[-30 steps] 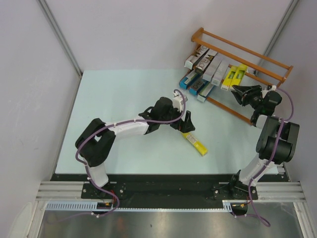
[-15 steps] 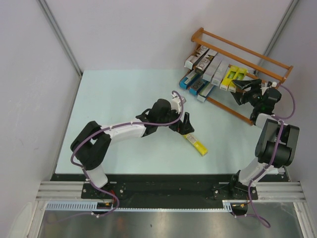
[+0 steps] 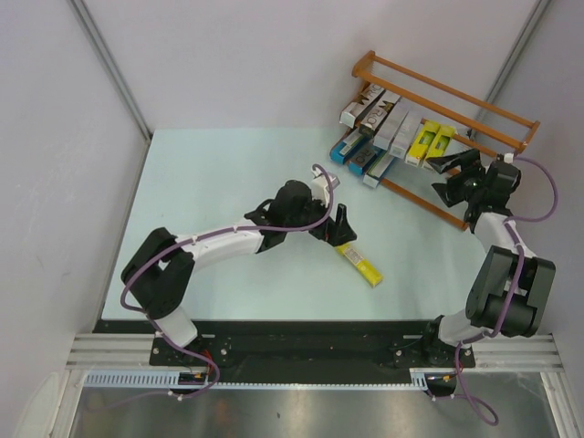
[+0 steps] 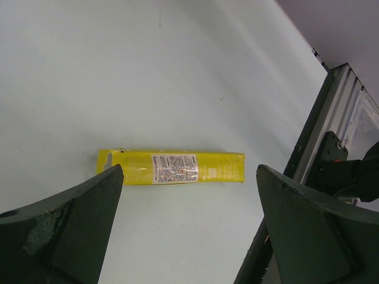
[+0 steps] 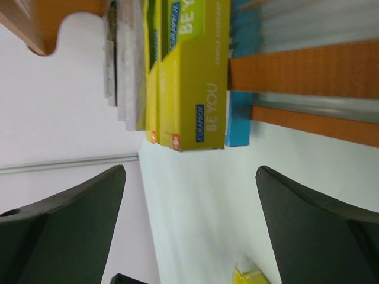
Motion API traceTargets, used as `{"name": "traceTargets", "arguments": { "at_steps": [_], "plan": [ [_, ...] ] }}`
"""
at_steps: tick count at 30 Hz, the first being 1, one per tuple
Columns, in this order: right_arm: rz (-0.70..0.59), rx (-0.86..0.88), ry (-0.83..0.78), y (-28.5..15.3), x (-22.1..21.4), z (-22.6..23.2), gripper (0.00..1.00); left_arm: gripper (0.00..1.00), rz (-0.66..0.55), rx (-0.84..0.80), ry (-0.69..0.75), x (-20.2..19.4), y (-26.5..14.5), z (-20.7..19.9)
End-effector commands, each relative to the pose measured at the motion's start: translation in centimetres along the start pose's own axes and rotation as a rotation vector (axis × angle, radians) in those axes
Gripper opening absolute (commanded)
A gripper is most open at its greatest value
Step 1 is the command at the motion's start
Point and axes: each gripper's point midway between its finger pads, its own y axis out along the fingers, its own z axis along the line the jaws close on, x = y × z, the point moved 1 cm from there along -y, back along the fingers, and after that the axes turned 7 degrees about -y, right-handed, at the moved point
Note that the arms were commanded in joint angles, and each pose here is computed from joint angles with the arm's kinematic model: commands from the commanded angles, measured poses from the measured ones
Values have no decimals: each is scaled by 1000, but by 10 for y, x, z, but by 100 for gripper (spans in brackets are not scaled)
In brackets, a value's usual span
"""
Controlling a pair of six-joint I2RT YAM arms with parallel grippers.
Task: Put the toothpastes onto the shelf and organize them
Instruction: Place the toothpaste on the shelf.
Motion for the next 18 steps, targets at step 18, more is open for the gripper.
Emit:
{"name": "traceTargets", "arguments": {
  "at_steps": [18],
  "plan": [
    [167,-288,-721,-75,-155,25,97,100,-61,32,-72,9,-66,7]
  ]
}}
